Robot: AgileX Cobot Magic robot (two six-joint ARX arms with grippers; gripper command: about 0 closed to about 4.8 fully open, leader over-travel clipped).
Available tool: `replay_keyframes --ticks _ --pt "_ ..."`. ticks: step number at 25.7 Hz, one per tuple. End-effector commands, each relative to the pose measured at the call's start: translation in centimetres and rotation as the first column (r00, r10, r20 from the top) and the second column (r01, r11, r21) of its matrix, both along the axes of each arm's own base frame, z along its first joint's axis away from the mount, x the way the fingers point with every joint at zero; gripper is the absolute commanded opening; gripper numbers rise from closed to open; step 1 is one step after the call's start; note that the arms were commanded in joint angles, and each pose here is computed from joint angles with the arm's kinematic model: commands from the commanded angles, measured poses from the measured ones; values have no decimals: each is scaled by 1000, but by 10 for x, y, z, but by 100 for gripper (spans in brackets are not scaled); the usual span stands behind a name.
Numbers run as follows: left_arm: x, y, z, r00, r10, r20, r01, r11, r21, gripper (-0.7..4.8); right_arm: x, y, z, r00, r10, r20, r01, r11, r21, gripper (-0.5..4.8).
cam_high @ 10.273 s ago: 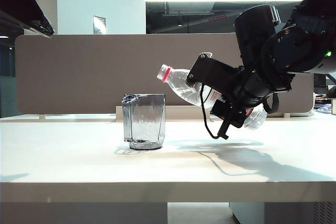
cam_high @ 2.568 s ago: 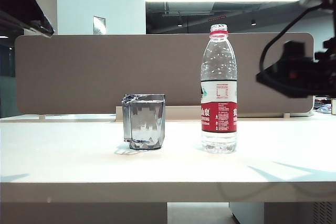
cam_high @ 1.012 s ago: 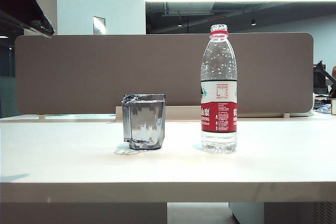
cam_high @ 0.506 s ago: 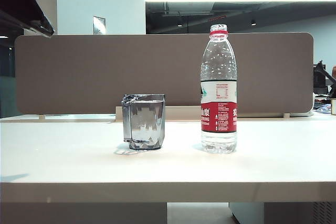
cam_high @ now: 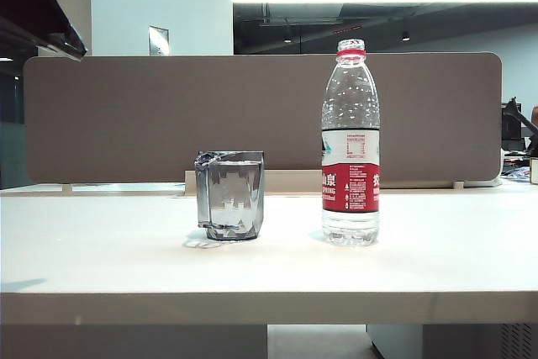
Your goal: Pick up the mineral water bottle on the table and pour water into the mug until it's full.
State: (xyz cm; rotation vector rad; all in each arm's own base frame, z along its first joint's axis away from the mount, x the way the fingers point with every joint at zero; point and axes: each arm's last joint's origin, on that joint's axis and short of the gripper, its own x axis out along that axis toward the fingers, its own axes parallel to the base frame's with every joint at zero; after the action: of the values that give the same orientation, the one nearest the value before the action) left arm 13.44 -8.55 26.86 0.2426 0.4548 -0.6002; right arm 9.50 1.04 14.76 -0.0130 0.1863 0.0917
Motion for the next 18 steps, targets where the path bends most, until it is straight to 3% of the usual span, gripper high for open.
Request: replay_keyframes --ticks 1,6,12,16,18 --pt "0 0 2 1000 1 11 -1 1000 -8 -2 1 -1 -1 1000 1 4 -1 1000 5 -6" --pt "0 0 2 1000 1 12 -1 1000 -8 -2 1 -3 -2 999 -49 3 49 999 -3 -5" --pt "0 0 2 1000 1 12 -1 1000 -8 -2 1 -3 -2 999 -40 3 40 999 -3 -5" --pt "0 0 2 1000 1 12 -1 1000 -8 -2 1 -1 -2 1000 -20 -13 21 991 130 -5" --pt "0 0 2 1000 1 11 -1 1000 -8 -2 1 -1 -2 1000 -20 -14 22 990 138 -5"
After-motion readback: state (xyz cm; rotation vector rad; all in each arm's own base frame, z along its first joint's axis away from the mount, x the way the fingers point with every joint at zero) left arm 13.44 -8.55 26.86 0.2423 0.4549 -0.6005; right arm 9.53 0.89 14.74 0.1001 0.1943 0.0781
